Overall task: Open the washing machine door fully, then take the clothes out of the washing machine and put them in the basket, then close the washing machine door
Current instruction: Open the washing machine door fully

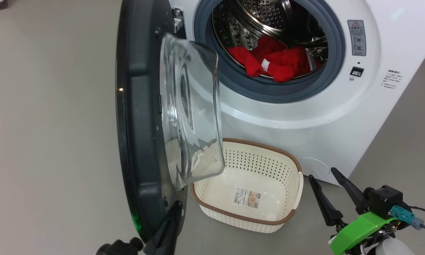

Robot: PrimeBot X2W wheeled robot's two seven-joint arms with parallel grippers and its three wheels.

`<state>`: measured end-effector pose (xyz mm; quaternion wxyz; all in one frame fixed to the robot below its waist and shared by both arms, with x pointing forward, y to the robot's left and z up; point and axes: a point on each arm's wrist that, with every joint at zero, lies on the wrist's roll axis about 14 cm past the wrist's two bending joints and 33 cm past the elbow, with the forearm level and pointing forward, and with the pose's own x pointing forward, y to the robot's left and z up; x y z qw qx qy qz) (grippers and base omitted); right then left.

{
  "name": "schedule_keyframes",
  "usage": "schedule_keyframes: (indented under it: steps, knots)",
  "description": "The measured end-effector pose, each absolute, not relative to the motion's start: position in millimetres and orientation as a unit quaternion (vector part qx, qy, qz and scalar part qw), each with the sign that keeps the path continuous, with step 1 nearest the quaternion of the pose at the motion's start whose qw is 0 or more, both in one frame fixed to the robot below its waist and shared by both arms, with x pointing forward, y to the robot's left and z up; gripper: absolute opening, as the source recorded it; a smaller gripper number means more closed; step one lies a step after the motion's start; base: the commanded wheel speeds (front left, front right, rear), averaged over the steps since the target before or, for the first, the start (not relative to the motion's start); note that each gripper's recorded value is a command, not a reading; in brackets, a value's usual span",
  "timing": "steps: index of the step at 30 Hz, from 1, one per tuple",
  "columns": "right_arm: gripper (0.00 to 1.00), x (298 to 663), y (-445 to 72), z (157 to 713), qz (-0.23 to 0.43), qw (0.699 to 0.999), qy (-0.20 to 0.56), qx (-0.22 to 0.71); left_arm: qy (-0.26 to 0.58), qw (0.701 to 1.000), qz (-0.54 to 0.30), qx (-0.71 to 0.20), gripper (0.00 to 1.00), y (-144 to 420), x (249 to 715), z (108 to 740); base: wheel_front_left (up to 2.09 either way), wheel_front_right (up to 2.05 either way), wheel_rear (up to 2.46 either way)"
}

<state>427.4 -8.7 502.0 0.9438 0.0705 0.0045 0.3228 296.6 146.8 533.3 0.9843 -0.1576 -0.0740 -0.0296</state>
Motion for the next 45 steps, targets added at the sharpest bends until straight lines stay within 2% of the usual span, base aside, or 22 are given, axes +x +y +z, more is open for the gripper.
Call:
schedule_keyframes:
  steps: [16, 31, 45]
  knots:
    - [1.0, 429.0, -4.5, 497.2, 0.33, 0.941, 0.009, 0.067, -0.065, 0.987, 0.044, -0.14, 0.0, 193.9, 293.2, 520.9, 0.0, 0.0, 0.0]
    - [1.0, 427.7, 8.4, 486.6, 0.35, 0.934, 0.022, 0.069, -0.051, 0.98, 0.169, -0.094, 0.0, 286.5, 281.7, 510.3, 0.0, 0.0, 0.0]
    - [1.0, 441.0, 6.9, 483.1, 0.351, 0.934, 0.021, 0.066, -0.039, 0.968, 0.237, -0.068, 0.0, 354.4, 288.9, 508.3, 0.0, 0.0, 0.0]
